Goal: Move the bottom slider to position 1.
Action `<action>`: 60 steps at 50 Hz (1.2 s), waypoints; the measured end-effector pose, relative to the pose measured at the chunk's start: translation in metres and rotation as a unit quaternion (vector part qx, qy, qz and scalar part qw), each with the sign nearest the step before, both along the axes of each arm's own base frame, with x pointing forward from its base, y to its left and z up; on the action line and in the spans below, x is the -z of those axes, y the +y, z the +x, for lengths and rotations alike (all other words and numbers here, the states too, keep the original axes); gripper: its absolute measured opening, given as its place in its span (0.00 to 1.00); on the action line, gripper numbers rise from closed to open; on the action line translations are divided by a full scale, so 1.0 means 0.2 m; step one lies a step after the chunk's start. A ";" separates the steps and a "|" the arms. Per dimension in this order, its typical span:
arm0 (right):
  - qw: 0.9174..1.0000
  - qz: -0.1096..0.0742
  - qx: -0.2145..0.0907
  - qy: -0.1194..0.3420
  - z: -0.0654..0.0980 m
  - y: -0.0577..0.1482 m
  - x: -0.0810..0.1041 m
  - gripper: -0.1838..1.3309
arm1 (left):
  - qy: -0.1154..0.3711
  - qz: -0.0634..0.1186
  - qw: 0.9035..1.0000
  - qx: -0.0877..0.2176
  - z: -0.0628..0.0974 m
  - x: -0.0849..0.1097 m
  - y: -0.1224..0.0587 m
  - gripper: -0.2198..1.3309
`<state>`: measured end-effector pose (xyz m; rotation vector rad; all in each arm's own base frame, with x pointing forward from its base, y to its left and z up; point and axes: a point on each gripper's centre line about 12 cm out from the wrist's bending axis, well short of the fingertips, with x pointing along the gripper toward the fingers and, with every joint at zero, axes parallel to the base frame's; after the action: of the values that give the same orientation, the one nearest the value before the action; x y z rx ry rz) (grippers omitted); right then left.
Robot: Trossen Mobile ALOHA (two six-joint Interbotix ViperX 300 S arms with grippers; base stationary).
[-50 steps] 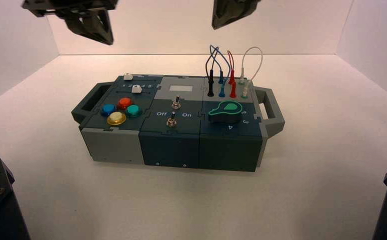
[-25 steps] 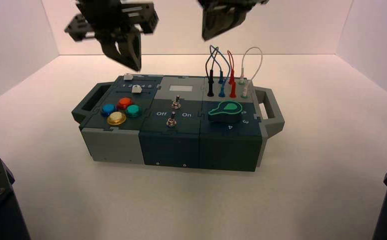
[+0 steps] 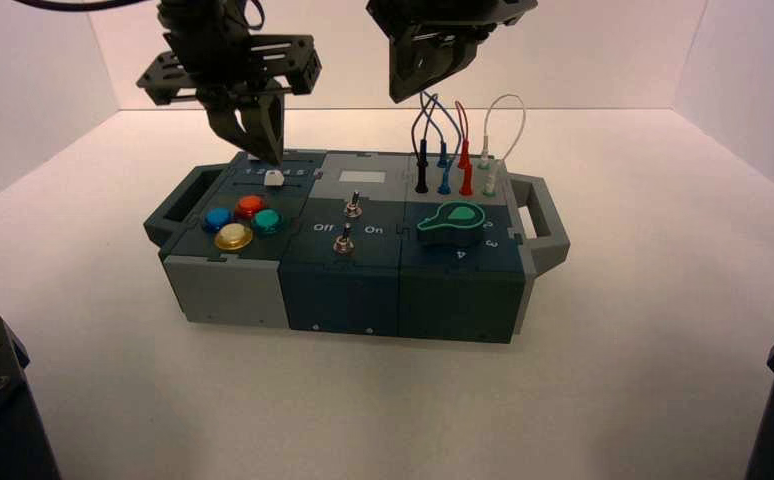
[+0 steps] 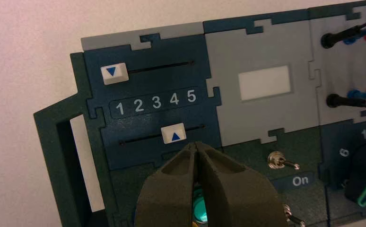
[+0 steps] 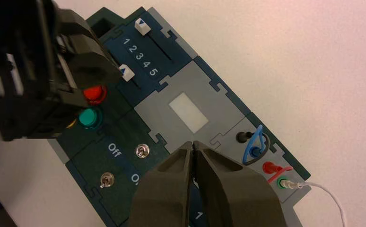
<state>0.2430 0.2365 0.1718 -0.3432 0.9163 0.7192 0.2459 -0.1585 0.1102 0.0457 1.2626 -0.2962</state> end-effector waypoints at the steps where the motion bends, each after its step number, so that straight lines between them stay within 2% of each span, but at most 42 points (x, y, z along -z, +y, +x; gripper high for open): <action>1: 1.000 0.001 -0.001 -0.001 0.00 0.00 0.00 0.03 | 0.001 0.001 1.000 -0.002 0.00 0.01 0.00 0.04; 28: 1.000 0.001 -0.001 -0.002 0.00 0.00 -0.01 0.03 | 0.009 0.003 1.000 -0.009 0.07 0.08 -0.05 0.04; 60: 1.000 0.002 0.000 -0.002 0.00 0.00 -0.01 0.03 | 0.011 0.009 1.000 -0.016 0.09 0.09 -0.01 0.04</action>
<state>0.2426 0.2369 0.1735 -0.3403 0.9108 0.7206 0.2642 -0.1608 0.0923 0.0371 1.2867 -0.2583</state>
